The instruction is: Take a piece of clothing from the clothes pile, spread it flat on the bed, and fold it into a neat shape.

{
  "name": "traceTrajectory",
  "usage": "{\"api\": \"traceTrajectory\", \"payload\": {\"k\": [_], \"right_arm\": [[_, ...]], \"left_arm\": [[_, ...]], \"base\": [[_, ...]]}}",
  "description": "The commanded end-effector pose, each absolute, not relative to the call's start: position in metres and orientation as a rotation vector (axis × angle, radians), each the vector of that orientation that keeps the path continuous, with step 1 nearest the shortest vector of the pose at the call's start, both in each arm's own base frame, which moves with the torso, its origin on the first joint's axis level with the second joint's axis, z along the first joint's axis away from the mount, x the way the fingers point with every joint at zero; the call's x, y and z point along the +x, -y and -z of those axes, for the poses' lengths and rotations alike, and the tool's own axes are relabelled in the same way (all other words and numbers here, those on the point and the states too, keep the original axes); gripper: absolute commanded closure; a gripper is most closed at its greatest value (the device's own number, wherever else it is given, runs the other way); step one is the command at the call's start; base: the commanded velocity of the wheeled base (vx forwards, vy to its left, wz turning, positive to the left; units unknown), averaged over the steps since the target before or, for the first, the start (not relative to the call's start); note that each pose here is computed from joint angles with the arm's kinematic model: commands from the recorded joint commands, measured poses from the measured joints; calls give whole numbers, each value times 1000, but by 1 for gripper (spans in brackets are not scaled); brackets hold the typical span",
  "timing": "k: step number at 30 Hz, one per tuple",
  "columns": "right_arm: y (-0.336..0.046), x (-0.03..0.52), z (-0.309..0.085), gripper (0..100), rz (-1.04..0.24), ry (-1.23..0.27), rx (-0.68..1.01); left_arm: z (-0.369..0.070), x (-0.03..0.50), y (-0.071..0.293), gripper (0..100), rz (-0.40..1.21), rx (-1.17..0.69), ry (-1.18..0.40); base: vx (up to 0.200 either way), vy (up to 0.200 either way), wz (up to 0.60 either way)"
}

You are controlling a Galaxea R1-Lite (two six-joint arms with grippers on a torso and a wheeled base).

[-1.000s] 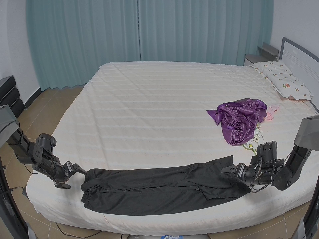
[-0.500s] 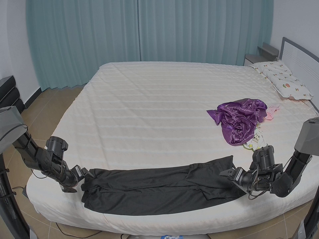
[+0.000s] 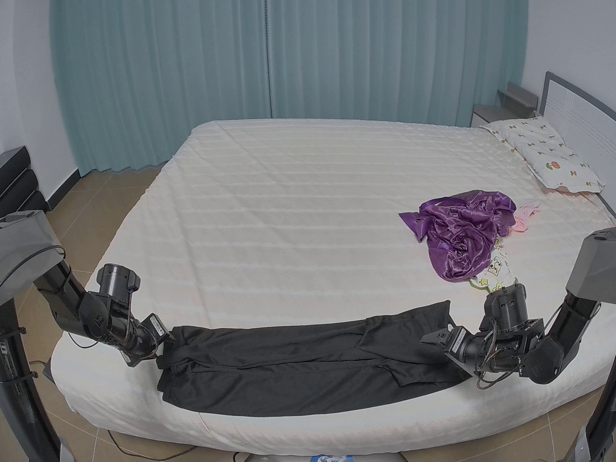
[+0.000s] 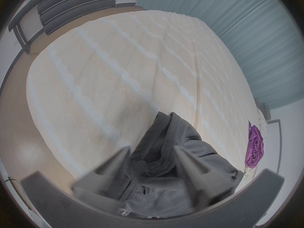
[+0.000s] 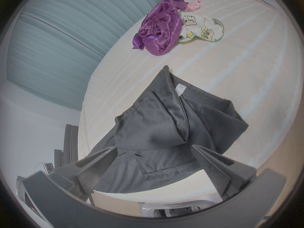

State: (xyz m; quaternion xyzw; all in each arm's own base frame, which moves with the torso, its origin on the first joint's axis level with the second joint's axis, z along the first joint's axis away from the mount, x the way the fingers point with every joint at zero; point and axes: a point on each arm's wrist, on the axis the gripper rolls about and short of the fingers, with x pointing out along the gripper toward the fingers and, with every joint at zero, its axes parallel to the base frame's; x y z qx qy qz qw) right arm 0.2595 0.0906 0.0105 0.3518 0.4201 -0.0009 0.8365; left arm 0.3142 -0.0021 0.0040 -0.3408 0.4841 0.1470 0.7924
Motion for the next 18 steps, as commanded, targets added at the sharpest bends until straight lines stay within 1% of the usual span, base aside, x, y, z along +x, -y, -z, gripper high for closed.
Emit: {"api": "traceTrajectory", "payload": {"k": [1,4,5,7,18], "right_arm": [[-103,261,-4,0,24,-913,797],[-106,262,-2,0,34,-911,796],[-107,264,0,0,57,-898,787],[-108,267,3,0,75,-893,780],[-110,268,7,0,108,-886,768]], "left_arm": [[3,316,4,100,-344,-731,-1023],[2,317,4,100,-354,-736,-1003],[0,320,3,100,-361,-744,-963],[-2,322,3,100,-364,-749,-933],[-4,324,3,100,-362,-752,-915]], "base": [[0,0,0],[0,0,0],[0,0,0],[0,0,0],[0,0,0]]}}
